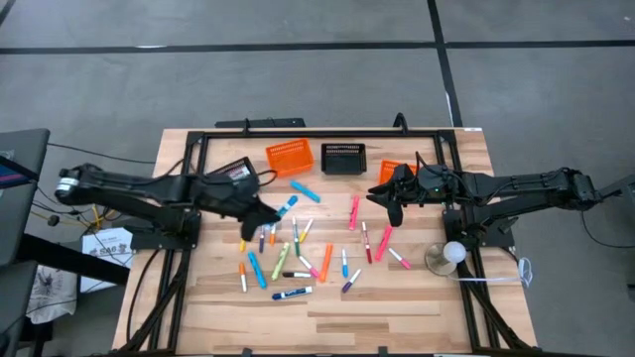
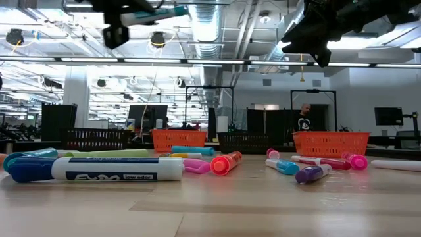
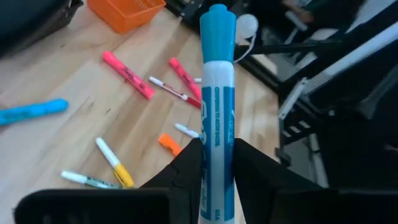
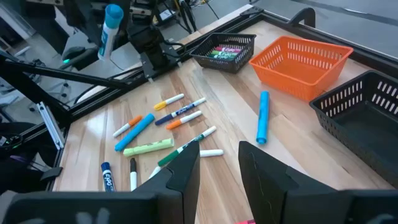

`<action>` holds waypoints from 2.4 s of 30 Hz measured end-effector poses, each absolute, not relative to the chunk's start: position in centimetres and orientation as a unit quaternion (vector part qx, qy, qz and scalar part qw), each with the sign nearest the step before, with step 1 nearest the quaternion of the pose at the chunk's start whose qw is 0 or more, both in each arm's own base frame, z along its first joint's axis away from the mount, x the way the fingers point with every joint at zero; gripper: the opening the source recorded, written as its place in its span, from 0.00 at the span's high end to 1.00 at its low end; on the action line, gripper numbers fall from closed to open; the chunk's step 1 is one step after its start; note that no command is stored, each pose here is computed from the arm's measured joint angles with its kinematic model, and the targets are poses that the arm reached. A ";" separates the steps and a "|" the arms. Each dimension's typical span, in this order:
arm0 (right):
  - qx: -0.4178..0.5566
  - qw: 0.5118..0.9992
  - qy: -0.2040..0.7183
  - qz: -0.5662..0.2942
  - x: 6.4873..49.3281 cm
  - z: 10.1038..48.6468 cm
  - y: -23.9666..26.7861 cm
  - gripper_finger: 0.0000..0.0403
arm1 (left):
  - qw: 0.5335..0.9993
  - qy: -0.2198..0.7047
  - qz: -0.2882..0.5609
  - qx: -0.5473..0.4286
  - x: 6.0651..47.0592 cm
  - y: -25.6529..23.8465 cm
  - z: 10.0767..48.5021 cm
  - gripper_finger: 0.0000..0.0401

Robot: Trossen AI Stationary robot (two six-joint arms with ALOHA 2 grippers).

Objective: Pick & Place Markers
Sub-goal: Put the large light blue marker pen into the left black bin

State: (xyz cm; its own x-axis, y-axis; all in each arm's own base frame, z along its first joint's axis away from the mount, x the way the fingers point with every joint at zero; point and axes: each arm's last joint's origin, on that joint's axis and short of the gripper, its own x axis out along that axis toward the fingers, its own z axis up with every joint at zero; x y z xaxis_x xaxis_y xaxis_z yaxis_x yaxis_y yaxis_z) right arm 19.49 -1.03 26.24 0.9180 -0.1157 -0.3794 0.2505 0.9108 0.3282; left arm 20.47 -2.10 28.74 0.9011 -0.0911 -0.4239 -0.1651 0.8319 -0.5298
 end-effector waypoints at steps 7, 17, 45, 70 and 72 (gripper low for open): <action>0.188 0.961 0.179 -0.095 19.5 26.2 -1.0 0.75 | 0.940 0.143 -0.039 -0.308 16.8 -1.9 28.6 0.82; 0.188 0.961 0.179 -0.095 19.5 26.2 -1.0 0.75 | 0.945 0.066 -0.073 -0.312 15.0 -1.8 29.0 0.81; 0.187 0.961 0.179 -0.095 19.5 26.2 -1.0 0.75 | 0.811 0.458 0.279 -0.233 15.2 4.2 21.1 0.79; 0.188 0.961 0.179 -0.096 19.5 26.2 -1.0 0.75 | 0.740 0.492 0.392 -0.237 14.0 9.8 20.6 0.79; 0.188 0.961 0.179 -0.096 19.5 26.2 -1.0 0.75 | 0.750 0.487 0.377 -0.240 14.3 9.9 21.3 0.79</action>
